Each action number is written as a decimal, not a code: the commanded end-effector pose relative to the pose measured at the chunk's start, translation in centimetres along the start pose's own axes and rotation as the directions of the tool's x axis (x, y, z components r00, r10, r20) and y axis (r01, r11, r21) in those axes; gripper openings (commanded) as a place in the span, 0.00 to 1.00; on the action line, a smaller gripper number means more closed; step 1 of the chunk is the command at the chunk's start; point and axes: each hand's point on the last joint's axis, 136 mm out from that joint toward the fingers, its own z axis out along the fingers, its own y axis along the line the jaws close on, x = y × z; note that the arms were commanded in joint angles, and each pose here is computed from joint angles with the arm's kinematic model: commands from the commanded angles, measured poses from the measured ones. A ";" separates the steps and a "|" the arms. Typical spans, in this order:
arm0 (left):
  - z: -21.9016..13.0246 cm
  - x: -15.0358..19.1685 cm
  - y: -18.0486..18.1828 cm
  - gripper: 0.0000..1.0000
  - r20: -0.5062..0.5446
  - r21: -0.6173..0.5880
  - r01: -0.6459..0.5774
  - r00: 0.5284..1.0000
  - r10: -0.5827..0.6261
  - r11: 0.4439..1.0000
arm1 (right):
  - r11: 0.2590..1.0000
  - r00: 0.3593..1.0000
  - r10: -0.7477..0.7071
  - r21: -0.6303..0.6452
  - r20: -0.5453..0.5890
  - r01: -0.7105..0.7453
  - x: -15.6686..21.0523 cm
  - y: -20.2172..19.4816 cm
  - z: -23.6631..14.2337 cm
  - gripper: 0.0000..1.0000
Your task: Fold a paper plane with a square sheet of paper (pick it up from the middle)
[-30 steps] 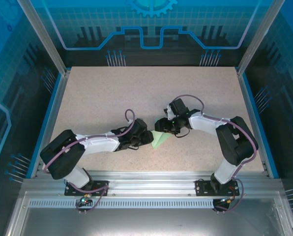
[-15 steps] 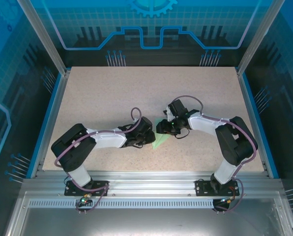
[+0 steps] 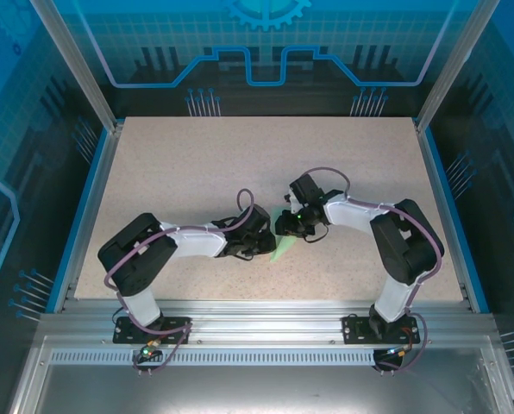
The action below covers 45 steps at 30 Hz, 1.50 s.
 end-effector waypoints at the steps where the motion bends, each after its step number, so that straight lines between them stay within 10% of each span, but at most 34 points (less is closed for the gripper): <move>1: -0.6 -0.1 -0.2 0.22 0.001 0.014 -0.010 1.000 0.010 1.000 | 0.999 1.000 0.005 0.042 -0.022 -0.004 0.4 0.0 0.2 0.25; 23: -1.5 2.5 -2.2 0.41 0.009 -0.113 -0.303 0.952 0.306 0.946 | 1.000 0.999 0.016 -0.002 -0.036 -0.017 0.1 1.9 -0.5 0.11; 45: -0.8 2.6 -0.7 0.13 0.016 -0.251 -0.338 0.936 0.353 0.907 | 1.000 0.999 0.002 -0.004 -0.049 -0.003 0.1 1.9 -0.5 0.16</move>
